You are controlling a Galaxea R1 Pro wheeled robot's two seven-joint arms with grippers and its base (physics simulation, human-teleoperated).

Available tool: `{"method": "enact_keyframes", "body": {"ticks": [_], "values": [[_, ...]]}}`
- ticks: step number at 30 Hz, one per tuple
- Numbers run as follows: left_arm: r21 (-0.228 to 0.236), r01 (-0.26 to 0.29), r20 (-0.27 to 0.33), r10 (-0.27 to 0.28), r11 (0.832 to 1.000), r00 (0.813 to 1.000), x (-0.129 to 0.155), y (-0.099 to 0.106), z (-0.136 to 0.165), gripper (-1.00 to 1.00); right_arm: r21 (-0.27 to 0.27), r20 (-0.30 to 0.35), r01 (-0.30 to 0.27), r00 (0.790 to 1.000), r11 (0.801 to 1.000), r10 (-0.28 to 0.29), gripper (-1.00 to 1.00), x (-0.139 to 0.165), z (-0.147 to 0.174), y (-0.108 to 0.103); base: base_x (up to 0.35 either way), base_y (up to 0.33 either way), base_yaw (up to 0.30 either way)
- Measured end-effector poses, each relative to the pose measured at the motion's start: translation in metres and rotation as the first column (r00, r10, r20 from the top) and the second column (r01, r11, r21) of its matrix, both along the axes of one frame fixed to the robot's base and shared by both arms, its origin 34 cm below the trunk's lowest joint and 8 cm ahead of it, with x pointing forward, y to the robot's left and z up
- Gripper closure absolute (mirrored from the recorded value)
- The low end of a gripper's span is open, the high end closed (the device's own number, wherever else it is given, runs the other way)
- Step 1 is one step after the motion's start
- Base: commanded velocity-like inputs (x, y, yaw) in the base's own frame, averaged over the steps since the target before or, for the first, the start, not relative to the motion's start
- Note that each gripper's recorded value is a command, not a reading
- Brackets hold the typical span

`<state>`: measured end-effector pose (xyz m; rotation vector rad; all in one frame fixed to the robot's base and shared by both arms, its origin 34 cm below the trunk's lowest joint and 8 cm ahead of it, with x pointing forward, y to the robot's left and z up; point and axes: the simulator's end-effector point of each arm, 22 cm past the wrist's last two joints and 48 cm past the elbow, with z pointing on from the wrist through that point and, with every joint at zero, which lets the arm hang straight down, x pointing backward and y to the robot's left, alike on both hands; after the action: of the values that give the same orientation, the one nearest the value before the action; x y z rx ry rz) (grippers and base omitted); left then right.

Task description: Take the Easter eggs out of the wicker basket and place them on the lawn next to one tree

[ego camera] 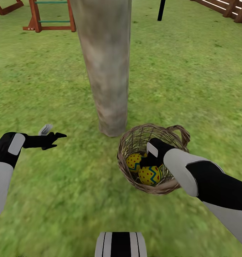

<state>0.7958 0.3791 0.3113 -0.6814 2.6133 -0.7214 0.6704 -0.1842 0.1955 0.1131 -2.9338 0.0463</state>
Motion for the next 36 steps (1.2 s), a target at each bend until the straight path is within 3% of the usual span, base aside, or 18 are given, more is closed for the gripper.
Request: {"method": "enact_keyframes", "body": {"ticks": [4,5,36], "values": [[0.0,0.0,0.0,0.0,1.0,1.0,0.0,-0.0001,-0.0001,-1.0,0.002,-0.003,0.003,1.0,1.0,-0.003,-1.0,-0.0007,0.0,-0.0001,0.0,0.0,0.0],[0.0,0.0,0.0,0.0,1.0,1.0,0.0,0.0,0.0,-1.0,0.002,-0.003,0.004,1.0,1.0,-0.004,1.0,-0.0007,0.0,-0.0001,0.0,0.0,0.0],[-0.003,-0.002,-0.003,0.002,1.0,1.0,-0.0009,-0.0003,-0.0014,-1.0,0.008,-0.007,0.009,1.0,1.0,-0.009,1.0,-0.0012,0.0005,0.0014,0.0,0.0,0.0]]}}
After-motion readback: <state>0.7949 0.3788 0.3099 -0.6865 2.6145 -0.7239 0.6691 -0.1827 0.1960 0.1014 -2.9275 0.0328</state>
